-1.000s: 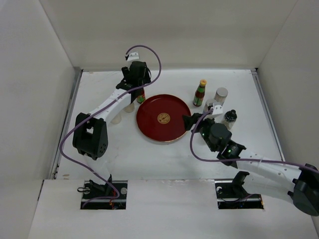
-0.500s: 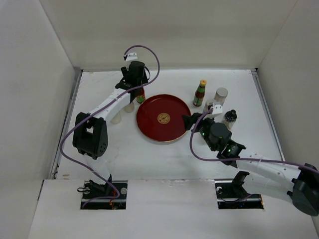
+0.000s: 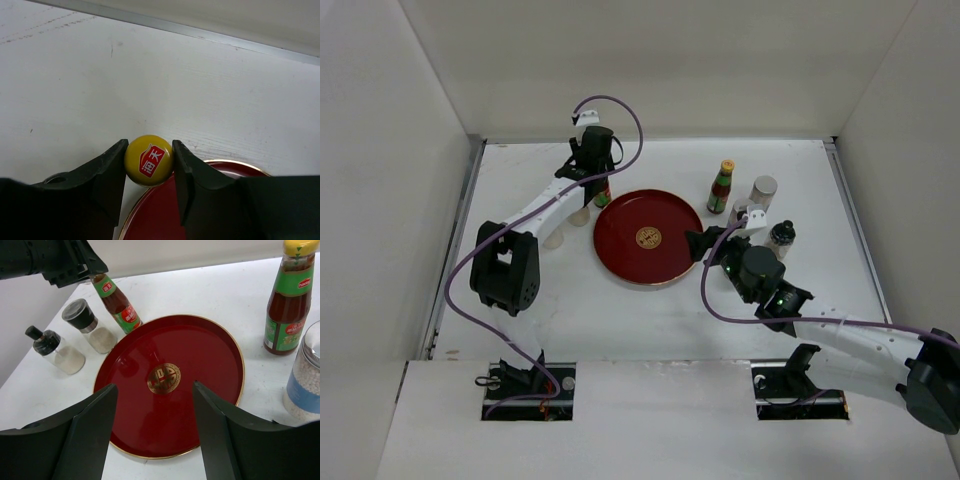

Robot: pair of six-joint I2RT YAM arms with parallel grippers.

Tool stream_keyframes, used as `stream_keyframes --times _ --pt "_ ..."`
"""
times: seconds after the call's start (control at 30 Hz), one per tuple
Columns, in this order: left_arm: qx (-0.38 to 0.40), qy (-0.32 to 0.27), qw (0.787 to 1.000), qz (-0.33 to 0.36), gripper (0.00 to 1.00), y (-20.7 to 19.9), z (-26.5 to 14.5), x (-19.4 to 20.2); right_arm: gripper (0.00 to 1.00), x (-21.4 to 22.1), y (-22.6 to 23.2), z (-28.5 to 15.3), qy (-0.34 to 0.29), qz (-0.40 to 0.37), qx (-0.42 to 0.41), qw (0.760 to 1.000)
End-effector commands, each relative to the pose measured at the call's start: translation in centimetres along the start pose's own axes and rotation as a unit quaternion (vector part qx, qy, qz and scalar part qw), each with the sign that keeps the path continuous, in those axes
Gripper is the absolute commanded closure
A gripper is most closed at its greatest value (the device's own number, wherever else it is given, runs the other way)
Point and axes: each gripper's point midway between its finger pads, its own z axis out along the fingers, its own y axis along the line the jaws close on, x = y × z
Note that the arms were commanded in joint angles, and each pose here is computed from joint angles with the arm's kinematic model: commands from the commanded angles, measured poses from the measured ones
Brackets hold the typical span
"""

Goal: Organize the condiment bottles

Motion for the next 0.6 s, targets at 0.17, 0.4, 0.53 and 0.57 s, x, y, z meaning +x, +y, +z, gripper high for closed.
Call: stream_keyframes --times 0.17,0.4,0.53,0.57 --pt "0.030 -0.113 0.992 -0.054 0.86 -0.8 -5.2 -9.8 0.32 -1.4 0.8 0.3 -0.025 0.015 -0.018 0.999" --pt "0.065 -0.180 0.979 -0.076 0.86 -1.4 -10.2 -16.2 0.32 -1.6 0.8 0.2 -0.028 0.017 -0.020 0.999" --pt "0.086 -0.182 0.977 -0.074 0.86 -2.7 -12.1 -16.3 0.32 -1.6 0.7 0.2 -0.027 0.017 -0.017 0.999" --pt "0.093 -0.178 0.977 -0.073 0.86 -3.2 -12.3 -15.8 0.32 -1.7 0.6 0.1 -0.029 0.018 -0.015 0.999"
